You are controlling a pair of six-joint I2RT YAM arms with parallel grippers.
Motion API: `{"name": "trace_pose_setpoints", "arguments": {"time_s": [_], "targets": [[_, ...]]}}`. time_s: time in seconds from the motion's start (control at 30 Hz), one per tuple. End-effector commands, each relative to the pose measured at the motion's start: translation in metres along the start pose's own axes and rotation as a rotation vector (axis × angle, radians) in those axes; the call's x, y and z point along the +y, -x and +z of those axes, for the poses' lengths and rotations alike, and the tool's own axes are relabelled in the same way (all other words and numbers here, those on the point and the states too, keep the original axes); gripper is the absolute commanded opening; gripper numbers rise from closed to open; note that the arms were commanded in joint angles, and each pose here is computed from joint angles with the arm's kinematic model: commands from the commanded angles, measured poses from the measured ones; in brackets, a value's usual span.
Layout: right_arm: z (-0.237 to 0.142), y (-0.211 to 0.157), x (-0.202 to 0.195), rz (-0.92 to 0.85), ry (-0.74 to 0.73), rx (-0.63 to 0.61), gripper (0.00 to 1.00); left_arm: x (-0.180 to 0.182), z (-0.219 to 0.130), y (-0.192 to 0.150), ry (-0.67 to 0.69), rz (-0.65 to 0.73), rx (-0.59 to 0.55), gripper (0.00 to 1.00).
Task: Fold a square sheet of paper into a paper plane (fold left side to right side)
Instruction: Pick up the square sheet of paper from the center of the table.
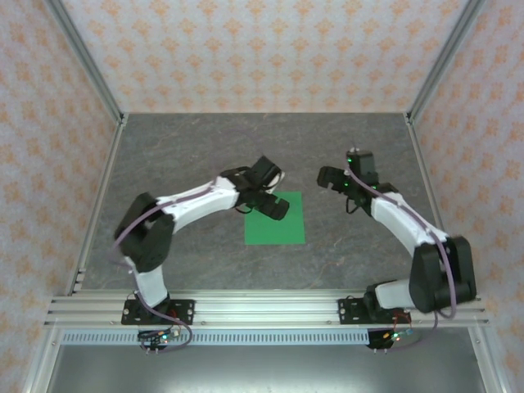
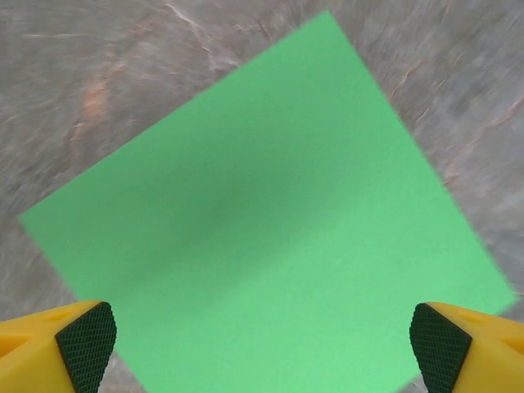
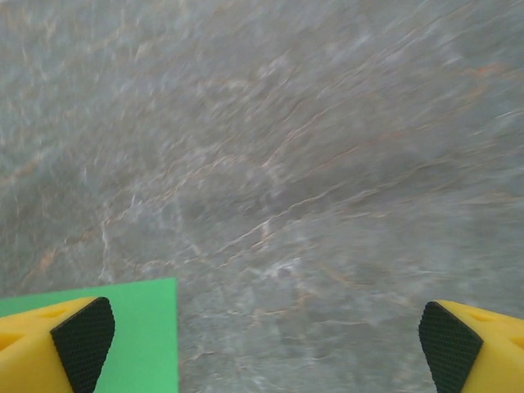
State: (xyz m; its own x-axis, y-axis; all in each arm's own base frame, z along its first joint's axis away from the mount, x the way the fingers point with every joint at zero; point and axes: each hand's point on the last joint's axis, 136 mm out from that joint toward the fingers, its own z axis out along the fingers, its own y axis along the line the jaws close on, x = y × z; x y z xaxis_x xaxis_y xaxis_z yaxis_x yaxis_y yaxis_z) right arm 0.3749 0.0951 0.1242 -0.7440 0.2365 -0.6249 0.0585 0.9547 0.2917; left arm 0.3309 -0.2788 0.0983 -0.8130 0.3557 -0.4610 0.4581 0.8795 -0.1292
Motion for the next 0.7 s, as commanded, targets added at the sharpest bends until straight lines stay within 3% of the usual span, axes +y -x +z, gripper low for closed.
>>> {"name": "trace_pose_setpoints", "arguments": {"time_s": [0.0,0.27,0.67], "targets": [[0.024,-0.010,0.025,-0.031,-0.009,0.074,0.96,0.000,-0.004,-0.017,-0.102,-0.188,-0.027,0.96],[0.077,-0.031,0.072,-0.108,-0.025,0.202,0.91,-0.022,0.014,-0.051,-0.291,-0.406,0.010,0.91],[0.101,-0.079,0.082,-0.158,-0.064,0.364,0.90,-0.012,0.041,-0.077,-0.222,-0.451,0.112,0.89]]}}
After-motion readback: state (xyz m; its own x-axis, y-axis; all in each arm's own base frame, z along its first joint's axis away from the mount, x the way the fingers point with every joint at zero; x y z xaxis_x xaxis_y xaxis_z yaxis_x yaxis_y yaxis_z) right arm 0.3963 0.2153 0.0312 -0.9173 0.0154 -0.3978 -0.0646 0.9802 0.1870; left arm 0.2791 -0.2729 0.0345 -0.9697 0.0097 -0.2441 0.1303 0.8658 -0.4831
